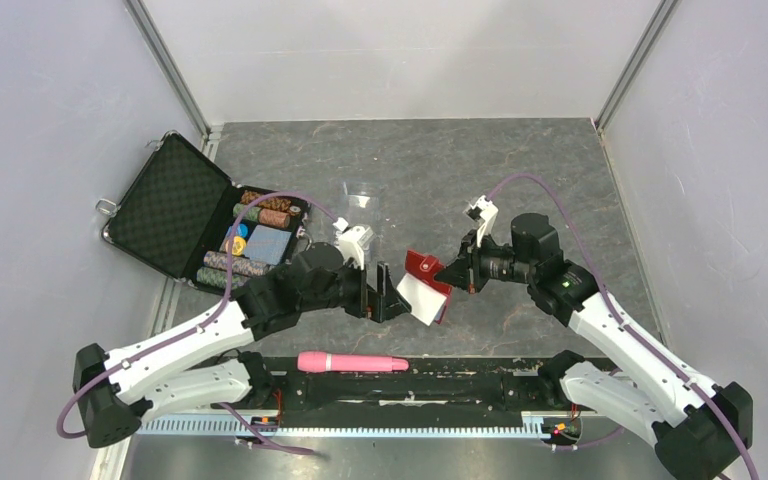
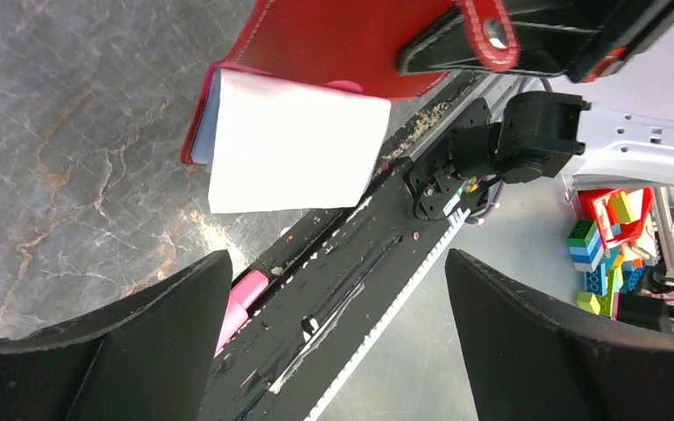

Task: Put the credit cards into the card holder
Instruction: Open the card holder at the center of the board.

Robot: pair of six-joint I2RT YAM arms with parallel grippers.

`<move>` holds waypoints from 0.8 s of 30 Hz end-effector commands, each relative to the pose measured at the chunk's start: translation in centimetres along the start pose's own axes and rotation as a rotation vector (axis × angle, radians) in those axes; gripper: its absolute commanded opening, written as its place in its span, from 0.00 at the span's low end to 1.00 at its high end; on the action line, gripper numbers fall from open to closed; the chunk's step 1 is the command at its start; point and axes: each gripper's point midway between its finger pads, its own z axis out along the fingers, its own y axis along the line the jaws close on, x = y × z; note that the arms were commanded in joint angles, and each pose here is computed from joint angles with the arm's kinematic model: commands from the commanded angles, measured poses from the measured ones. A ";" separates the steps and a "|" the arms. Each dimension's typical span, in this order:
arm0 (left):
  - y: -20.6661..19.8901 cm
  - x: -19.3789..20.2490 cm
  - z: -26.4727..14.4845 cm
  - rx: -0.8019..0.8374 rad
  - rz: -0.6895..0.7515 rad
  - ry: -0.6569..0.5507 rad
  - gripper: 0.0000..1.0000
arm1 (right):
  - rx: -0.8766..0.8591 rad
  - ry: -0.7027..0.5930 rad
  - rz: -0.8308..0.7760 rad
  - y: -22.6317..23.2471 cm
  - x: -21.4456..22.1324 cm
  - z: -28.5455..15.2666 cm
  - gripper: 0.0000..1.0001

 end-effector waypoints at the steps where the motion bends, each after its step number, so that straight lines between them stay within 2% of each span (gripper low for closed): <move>1: -0.6 -0.7 1.0 0.034 -0.061 -0.027 0.97 | -0.056 -0.014 -0.002 1.1 -0.5 -0.3 0.00; 6: 0.5 -0.6 2.5 -0.018 -0.036 -0.003 0.97 | -0.096 -0.005 0.002 1.8 -0.2 -0.4 0.00; 10: 1.2 0.1 4.0 -0.050 -0.025 0.050 0.92 | -0.127 0.006 0.005 2.3 0.1 -0.4 0.00; 14: 1.4 0.0 4.5 -0.057 -0.015 0.047 0.91 | -0.132 0.011 0.007 2.3 0.2 -0.4 0.00; 20: -1.9 -0.7 3.7 0.100 -0.008 0.040 0.73 | -0.088 0.014 0.018 1.5 0.5 -0.2 0.00; 24: -3.4 0.0 3.4 0.186 -0.028 0.078 0.65 | -0.095 0.015 0.028 1.5 0.4 -0.1 0.00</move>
